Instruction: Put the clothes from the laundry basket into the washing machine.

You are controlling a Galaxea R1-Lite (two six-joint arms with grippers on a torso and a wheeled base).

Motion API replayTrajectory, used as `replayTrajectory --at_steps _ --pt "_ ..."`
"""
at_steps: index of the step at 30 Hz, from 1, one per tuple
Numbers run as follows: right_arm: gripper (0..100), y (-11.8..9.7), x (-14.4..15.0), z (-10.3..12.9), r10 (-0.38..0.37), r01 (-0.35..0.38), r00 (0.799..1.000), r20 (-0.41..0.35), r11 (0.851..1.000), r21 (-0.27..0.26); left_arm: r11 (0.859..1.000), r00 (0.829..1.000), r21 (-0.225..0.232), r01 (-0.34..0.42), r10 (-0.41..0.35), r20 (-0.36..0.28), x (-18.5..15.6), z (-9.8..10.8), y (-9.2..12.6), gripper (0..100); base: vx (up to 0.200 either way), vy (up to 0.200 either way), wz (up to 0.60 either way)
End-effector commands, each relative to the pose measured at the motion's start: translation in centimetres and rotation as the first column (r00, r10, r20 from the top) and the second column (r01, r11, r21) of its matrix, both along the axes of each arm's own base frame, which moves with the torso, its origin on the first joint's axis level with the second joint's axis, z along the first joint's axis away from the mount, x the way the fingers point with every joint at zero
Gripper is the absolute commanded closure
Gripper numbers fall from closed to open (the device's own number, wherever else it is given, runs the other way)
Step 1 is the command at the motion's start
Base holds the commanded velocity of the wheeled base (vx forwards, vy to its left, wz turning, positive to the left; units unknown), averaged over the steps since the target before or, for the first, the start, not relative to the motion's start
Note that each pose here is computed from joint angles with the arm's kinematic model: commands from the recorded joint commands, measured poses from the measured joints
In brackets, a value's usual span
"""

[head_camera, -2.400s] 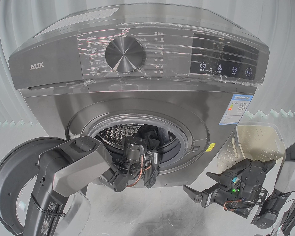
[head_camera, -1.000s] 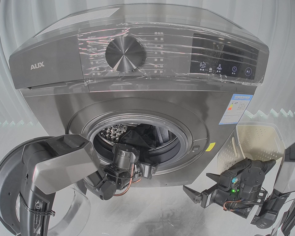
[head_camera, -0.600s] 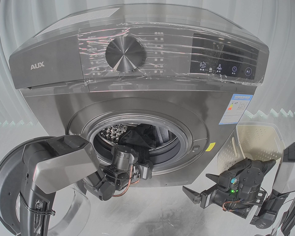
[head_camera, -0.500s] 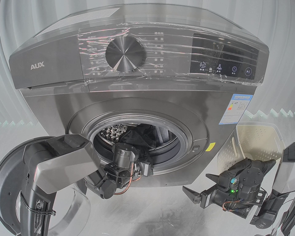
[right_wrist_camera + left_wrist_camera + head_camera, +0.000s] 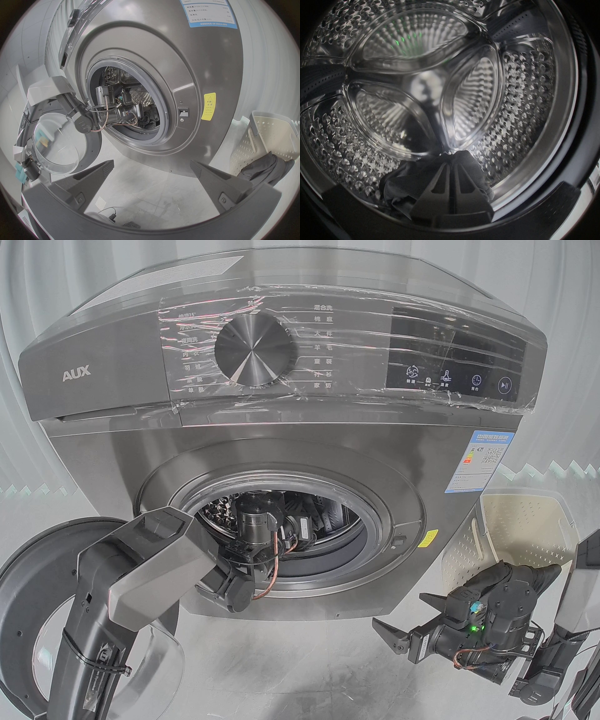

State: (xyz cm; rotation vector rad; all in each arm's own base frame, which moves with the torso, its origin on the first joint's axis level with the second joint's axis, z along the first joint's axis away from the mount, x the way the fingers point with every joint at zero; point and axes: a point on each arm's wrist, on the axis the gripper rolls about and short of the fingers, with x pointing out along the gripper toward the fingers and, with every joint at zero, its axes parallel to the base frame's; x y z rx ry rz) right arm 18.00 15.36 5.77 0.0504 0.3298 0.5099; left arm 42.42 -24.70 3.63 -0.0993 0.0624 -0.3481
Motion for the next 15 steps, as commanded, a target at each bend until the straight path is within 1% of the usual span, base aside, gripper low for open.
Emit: replayTrajectory --at_steps 1,3,7,10,15 --pt "0 0.0 0.0 0.1 -0.001 0.001 1.0 0.003 1.0 0.002 0.997 0.995 -0.032 -0.072 0.074 0.061 3.2 -1.4 0.6 100 0.0 0.0 0.0" --pt "0 0.0 0.0 0.1 0.001 -0.001 1.0 0.003 1.0 0.002 0.996 0.994 -0.036 -0.08 0.082 0.078 3.7 -1.3 0.8 100 0.0 0.0 0.0" --pt "0 0.0 0.0 0.0 0.001 -0.001 1.0 0.0 1.0 0.0 0.995 0.989 -0.06 -0.082 0.089 0.115 4.5 -0.6 0.7 100 0.0 0.0 0.0" --pt "0 0.0 0.0 0.0 0.0 0.0 1.0 -0.001 1.0 0.001 0.994 0.987 -0.071 -0.084 0.093 0.13 5.1 -0.7 0.6 100 0.0 0.0 0.0" --pt "0 0.1 -0.1 0.0 0.004 -0.004 1.0 0.001 1.0 0.001 0.994 0.988 -0.07 -0.08 0.088 0.126 4.9 -0.9 0.4 100 0.0 0.0 0.0"
